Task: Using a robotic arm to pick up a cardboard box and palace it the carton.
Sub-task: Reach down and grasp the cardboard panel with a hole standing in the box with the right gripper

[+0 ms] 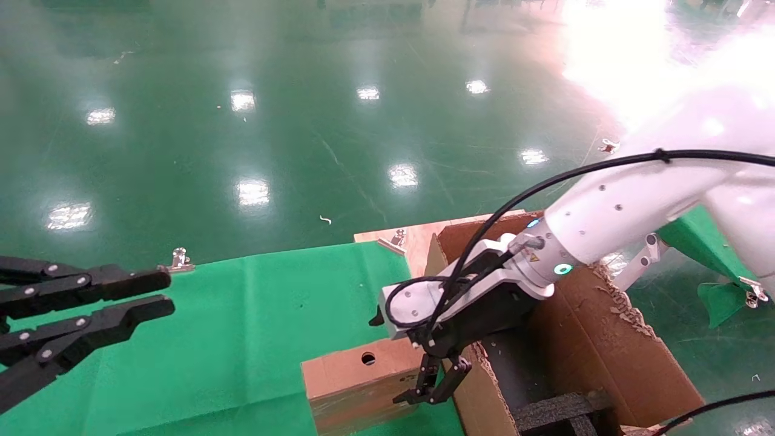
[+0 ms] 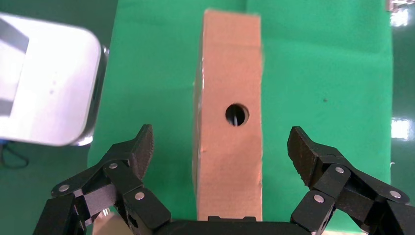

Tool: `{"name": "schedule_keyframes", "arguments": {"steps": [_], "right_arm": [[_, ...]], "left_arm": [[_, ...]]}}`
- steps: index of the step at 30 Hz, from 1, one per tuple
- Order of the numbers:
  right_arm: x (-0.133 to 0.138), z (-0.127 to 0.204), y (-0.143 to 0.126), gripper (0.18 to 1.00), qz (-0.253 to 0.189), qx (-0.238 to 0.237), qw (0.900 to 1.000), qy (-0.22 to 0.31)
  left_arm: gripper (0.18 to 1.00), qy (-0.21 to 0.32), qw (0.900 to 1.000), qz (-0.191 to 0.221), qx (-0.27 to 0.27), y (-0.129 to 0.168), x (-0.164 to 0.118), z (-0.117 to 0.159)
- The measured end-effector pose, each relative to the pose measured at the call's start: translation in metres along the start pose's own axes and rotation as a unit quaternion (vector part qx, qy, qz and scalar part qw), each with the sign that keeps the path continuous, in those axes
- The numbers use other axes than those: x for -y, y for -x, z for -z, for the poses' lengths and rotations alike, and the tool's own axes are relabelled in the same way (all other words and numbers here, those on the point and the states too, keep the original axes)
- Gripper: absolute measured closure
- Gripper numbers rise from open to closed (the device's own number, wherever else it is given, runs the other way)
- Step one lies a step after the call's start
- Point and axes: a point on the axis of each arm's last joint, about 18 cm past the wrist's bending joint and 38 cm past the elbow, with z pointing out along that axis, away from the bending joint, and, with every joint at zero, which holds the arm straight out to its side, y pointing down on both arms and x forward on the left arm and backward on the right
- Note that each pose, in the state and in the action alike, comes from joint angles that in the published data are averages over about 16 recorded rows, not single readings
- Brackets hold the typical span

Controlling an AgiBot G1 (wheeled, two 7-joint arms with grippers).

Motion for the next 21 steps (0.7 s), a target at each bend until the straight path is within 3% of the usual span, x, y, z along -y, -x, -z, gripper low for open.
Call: {"name": "schedule_keyframes", "arguments": {"steps": [10, 21], "right_arm": [[-0.004, -0.018, -0.010, 0.178, 0.034, 0.025, 0.998, 0.047], [-0.007, -0.028, -0.015, 0.181, 0.048, 0.035, 0.996, 0.063]], "left_arm": [[0.957, 0.000, 1.0000, 0.000, 0.000, 0.000, 0.000, 0.000], [0.974, 0.000, 1.0000, 0.000, 0.000, 0.000, 0.000, 0.000]]}}
